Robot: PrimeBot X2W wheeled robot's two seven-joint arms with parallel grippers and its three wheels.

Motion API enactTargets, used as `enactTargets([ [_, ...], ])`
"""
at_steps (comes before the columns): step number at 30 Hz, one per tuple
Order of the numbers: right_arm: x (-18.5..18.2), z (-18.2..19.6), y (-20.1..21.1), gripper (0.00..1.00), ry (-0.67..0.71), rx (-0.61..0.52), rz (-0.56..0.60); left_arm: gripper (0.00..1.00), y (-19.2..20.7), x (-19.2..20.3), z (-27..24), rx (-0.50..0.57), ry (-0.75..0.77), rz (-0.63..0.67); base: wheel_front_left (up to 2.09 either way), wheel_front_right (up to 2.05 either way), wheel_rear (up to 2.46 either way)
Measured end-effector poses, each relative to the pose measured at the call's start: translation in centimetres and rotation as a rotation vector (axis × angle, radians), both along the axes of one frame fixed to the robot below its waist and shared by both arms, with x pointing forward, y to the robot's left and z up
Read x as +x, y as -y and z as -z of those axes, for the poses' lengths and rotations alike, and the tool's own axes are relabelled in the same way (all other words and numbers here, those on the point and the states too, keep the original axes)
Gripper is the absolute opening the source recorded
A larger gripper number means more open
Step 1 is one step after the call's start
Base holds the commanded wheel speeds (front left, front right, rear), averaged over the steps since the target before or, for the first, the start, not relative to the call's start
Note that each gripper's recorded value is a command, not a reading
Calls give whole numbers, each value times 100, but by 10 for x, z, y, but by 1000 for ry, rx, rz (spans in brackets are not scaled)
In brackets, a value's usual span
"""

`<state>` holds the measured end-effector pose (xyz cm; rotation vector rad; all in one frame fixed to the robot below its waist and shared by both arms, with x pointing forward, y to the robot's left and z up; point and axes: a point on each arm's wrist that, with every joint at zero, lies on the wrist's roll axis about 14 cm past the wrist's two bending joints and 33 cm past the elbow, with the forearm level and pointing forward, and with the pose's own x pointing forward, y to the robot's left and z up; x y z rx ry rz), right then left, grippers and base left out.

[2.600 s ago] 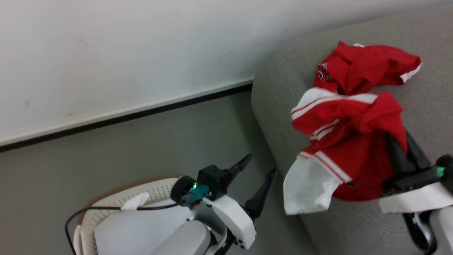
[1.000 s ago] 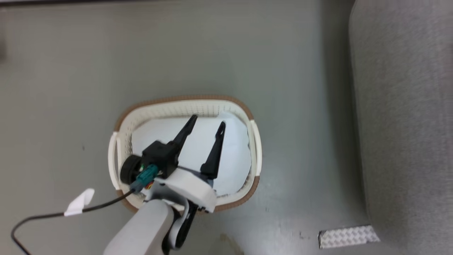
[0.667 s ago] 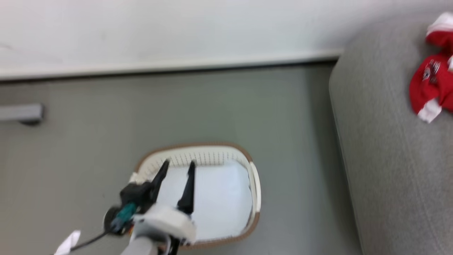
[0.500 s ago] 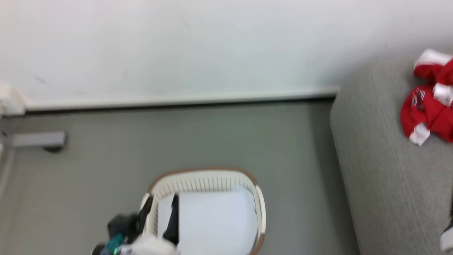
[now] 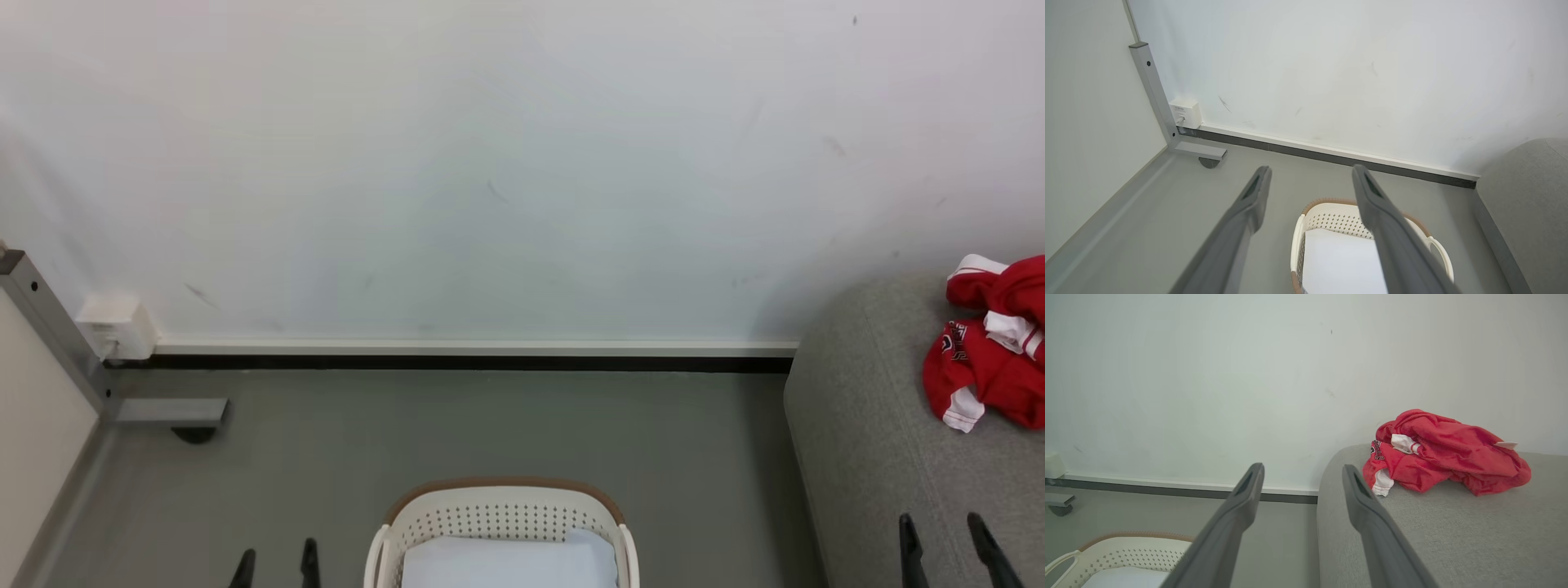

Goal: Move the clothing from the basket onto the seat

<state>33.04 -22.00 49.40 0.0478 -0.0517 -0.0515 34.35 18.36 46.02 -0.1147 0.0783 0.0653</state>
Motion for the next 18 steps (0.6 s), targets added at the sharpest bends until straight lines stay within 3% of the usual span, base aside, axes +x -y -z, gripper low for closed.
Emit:
enactTargets([
  [14,-11,-3,-12,100,18,48,-27,100,-1,-12,-11,-30,57,27,0,0,0],
  [15,-11,-3,-12,0,19,49,-27,0,1,-11,-12,-32,60,37,0,0,0],
  [18,-13,7,-14,0,-11,56,-26,0,4,-15,-2,-38,27,40,0,0,0],
])
